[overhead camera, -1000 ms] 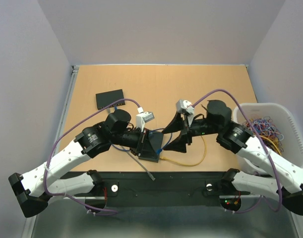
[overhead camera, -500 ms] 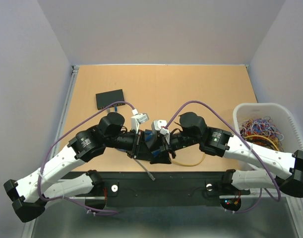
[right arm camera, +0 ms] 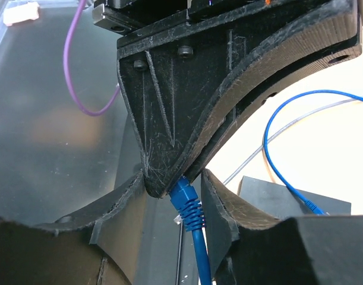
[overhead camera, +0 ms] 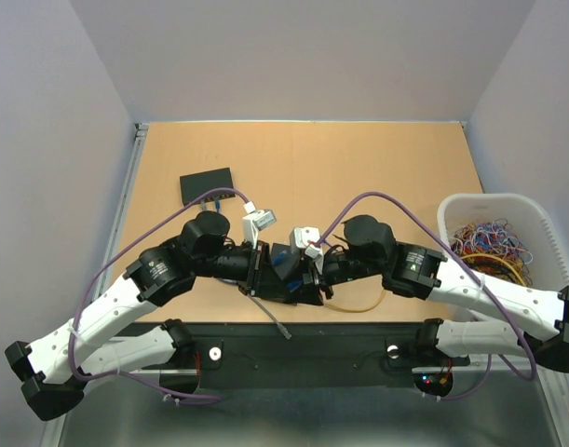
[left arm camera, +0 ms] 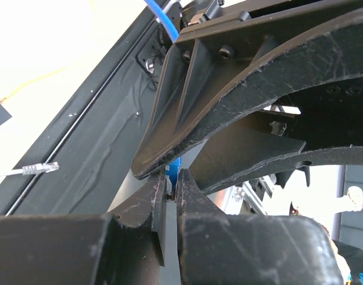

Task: Insert the plug into the switch port

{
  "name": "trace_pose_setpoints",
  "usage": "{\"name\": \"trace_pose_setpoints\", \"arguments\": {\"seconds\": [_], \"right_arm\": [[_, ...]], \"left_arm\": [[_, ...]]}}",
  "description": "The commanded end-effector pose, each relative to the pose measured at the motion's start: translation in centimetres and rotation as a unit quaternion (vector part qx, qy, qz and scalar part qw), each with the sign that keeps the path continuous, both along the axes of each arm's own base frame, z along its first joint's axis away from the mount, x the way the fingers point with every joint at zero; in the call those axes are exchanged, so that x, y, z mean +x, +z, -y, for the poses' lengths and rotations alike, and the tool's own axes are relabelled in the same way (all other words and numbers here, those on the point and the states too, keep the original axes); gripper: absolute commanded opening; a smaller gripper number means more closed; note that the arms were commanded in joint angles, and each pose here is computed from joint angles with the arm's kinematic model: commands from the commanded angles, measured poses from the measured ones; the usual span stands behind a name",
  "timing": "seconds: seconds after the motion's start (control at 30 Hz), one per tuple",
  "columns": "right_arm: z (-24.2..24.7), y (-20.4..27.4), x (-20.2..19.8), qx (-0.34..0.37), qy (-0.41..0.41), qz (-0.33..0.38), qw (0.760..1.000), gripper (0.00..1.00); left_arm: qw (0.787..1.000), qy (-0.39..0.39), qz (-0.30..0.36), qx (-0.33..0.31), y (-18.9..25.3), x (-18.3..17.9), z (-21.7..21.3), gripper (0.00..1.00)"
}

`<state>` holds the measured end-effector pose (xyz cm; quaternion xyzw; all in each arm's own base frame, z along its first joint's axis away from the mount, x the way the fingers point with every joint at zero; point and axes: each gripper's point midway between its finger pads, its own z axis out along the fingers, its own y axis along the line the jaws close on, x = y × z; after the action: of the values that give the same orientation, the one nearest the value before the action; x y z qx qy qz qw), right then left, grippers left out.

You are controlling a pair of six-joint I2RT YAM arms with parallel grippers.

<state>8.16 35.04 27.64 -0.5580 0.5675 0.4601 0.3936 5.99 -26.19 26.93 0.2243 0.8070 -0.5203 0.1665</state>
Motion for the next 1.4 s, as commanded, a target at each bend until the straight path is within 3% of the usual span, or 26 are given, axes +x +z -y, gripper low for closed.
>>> {"name": "trace_pose_setpoints", "arguments": {"seconds": [0.0, 0.07, 0.2, 0.37, 0.53, 1.07, 1.37], "right_arm": [[-0.2, 1.7, 1.9, 0.013, -0.049, 0.026, 0.998, 0.45], [-0.2, 1.5, 2.1, 0.010, -0.054, 0.028, 0.998, 0.48], [0.5, 2.2, 2.3, 0.015, -0.074, 0.037, 0.996, 0.67], [1.1, 2.4, 3.2, 0.016, -0.108, 0.049, 0.993, 0.70], [-0.2, 0.5, 3.8, -0.014, -0.115, 0.044, 0.992, 0.63], [-1.6, 0.1, 0.3, -0.018, -0.069, 0.048, 0.996, 0.61], [-1.6, 0.7, 0.5, -0.011, -0.094, 0.064, 0.993, 0.33]], "left_arm": [[1.000, 0.002, 0.004, 0.007, 0.5, -0.6, -1.2, 0.03], [1.000, 0.003, 0.005, 0.009, 0.4, -0.6, -1.3, 0.03], [1.000, 0.006, 0.008, 0.014, 0.1, -0.5, -1.5, 0.02], [1.000, 0.007, 0.011, 0.013, 0.3, -0.5, -1.6, 0.01], [1.000, 0.009, 0.014, 0.014, 0.1, -0.4, -1.7, 0.01], [1.000, 0.017, 0.020, 0.016, 0.2, 0.4, -1.7, 0.00], [0.999, 0.021, 0.019, 0.020, 0.2, 0.7, -1.7, 0.00]]}}
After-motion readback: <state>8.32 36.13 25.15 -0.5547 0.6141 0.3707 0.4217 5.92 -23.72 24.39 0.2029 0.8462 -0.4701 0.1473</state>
